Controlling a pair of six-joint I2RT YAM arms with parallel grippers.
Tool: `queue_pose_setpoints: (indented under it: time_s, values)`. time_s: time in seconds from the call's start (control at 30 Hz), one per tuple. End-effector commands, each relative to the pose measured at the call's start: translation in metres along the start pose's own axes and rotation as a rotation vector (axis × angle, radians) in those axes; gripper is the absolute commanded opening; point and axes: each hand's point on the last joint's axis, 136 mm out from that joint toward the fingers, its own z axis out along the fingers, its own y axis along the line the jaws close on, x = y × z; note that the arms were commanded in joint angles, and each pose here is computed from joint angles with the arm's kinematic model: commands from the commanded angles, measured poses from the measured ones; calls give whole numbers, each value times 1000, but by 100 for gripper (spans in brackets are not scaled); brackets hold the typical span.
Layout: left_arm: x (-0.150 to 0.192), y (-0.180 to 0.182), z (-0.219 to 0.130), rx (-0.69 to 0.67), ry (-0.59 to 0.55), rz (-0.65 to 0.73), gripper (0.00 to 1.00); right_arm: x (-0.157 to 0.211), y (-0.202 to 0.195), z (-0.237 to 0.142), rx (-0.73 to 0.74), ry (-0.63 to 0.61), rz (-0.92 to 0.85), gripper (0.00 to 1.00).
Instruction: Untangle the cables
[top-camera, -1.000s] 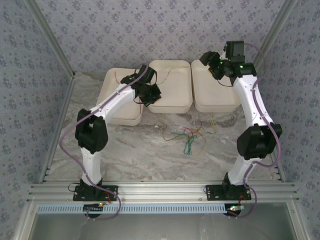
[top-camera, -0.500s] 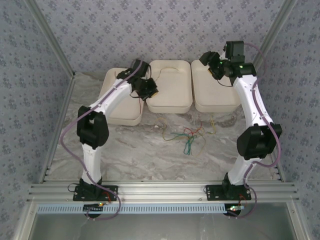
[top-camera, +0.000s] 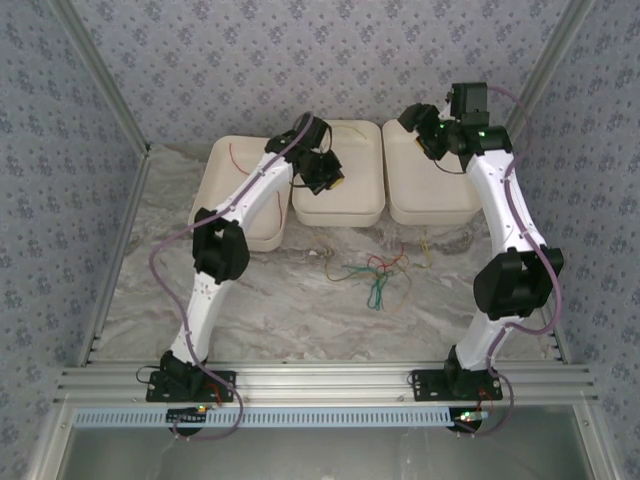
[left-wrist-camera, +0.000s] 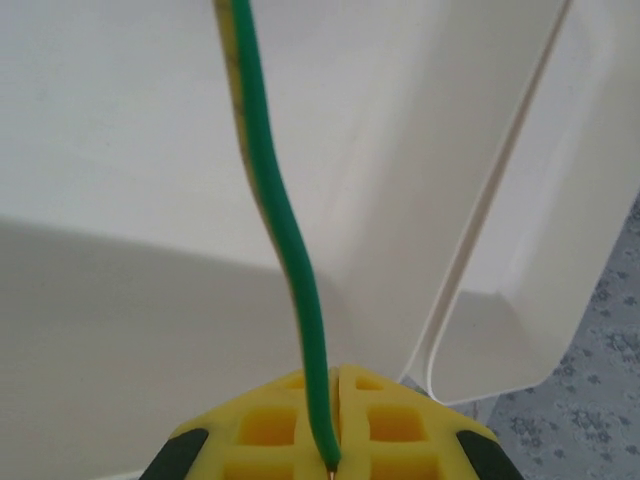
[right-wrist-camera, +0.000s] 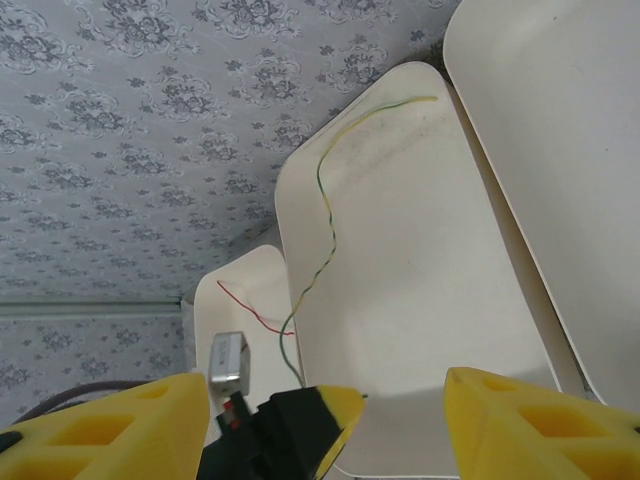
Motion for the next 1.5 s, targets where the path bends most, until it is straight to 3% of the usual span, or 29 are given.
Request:
queue_pose_setpoints:
  time_s: [0.0, 0.1, 0.17, 0.37, 0.53, 0.57, 0.6, 0.63, 1.03, 1.27, 1.47]
  values:
    - [6, 8, 11, -28, 54, -78, 7, 2, 2, -13, -5, -7, -21, 65]
    - [9, 12, 18, -42, 76, -92, 39, 6, -8, -15, 40, -2, -19, 65]
    - [11, 10, 18, -40, 85, -86, 50, 11, -18, -16, 82, 4, -14, 65]
    - [11, -9, -6, 10, 67, -47, 64, 35, -66, -30, 289, 23, -18, 65]
    - [22, -32, -29, 84, 110, -17, 77, 82, -132, -48, 496, 94, 36, 61]
    - [28, -32, -31, 82, 131, -17, 81, 90, -142, -50, 513, 108, 43, 61]
    - [34, -31, -34, 76, 156, -17, 97, 99, -151, -53, 529, 121, 47, 61]
    - [40, -30, -39, 66, 174, -16, 99, 107, -159, -54, 535, 130, 48, 61]
    - [69, -9, -74, 24, 206, -28, 99, 155, -221, -28, 600, 304, -88, 57]
    - [65, -26, -113, 85, 127, 38, 89, 177, -261, -15, 706, 415, -124, 55]
    - [70, -23, -120, 90, 129, 78, 78, 176, -282, -3, 777, 431, -146, 48]
